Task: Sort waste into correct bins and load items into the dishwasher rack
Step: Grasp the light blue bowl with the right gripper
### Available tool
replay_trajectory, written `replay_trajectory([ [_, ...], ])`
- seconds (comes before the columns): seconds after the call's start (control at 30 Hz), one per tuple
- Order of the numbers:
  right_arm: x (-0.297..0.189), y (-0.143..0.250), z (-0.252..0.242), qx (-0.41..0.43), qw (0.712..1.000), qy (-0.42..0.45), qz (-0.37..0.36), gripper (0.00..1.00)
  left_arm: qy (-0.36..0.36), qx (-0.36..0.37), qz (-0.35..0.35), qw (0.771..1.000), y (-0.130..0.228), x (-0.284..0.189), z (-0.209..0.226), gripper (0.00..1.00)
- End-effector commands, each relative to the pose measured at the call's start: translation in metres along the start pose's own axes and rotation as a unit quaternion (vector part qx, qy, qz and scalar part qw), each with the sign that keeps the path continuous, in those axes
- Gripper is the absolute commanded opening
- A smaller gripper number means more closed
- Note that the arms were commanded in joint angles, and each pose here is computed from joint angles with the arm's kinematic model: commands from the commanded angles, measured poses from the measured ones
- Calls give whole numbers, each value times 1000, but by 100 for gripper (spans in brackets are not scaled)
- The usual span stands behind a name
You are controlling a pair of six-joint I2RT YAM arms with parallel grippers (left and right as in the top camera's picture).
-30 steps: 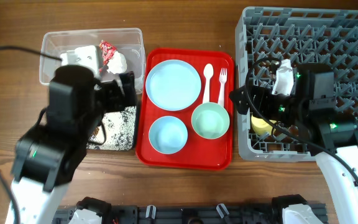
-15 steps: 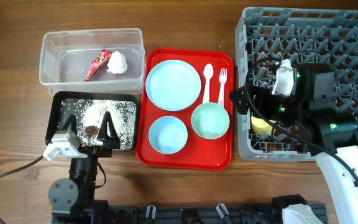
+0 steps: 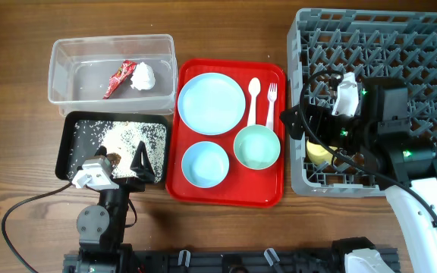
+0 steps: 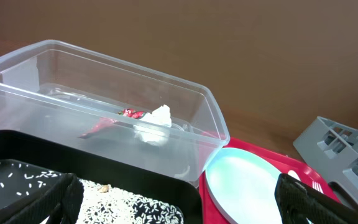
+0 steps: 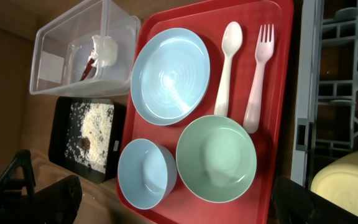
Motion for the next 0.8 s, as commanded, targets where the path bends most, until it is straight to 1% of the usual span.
replay_trajectory([
  [0.0,-5,-4,3,-5,1000,0,-11,100,1,8,-2,1000,0,0,1,100],
  [0.03,-5,-13,5,13,999,-6,-38,99,1,8,-2,1000,0,0,1,100],
  [0.1,-6,-23,8,29,997,-17,-65,100,1,8,-2,1000,0,0,1,100],
  [0.17,-6,-22,29,-66,991,-100,-60,100,1,8,-2,1000,0,0,1,100],
  [0.2,-3,-17,39,-92,988,-116,-48,100,1,8,-2,1000,0,0,1,100],
  [0.23,7,-2,58,-134,984,-120,-11,100,1,8,-2,1000,0,0,1,100],
  [0.27,14,8,65,-147,983,-106,11,100,1,8,-2,1000,0,0,1,100],
  [0.33,38,37,80,-188,979,-22,74,100,1,8,-2,1000,0,0,1,100],
  [0.37,55,56,93,-227,968,14,109,100,1,8,-2,1000,0,0,1,100],
  [0.4,68,68,106,-255,958,2,130,100,1,8,-2,1000,0,0,1,100],
  [0.47,95,80,117,-275,949,-4,153,86,1,8,-2,1000,0,0,1,100],
  [0.53,124,82,111,-295,941,20,166,70,1,8,-2,1000,0,0,1,100],
  [0.57,145,84,108,-331,927,23,173,64,1,8,-2,1000,0,0,1,100],
  [0.6,165,87,106,-367,913,18,179,64,1,8,-2,1000,0,0,1,100],
  [0.63,186,92,100,-385,903,26,188,63,1,8,-2,1000,0,0,1,100],
  [0.73,213,97,87,-408,890,36,201,64,1,8,-2,1000,0,0,1,100],
  [0.77,222,96,81,-419,885,53,198,63,1,8,-2,1000,0,0,1,100],
])
Point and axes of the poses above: each gripper's point midway between its finger pads, its own x axis out along the fingers, its own z axis along the line the jaws close on, y = z × x, the point moved 8 cm from there along -x, back along the fingers, and after that the axes turned 11 degrees about -x, right-handed, at the moved point
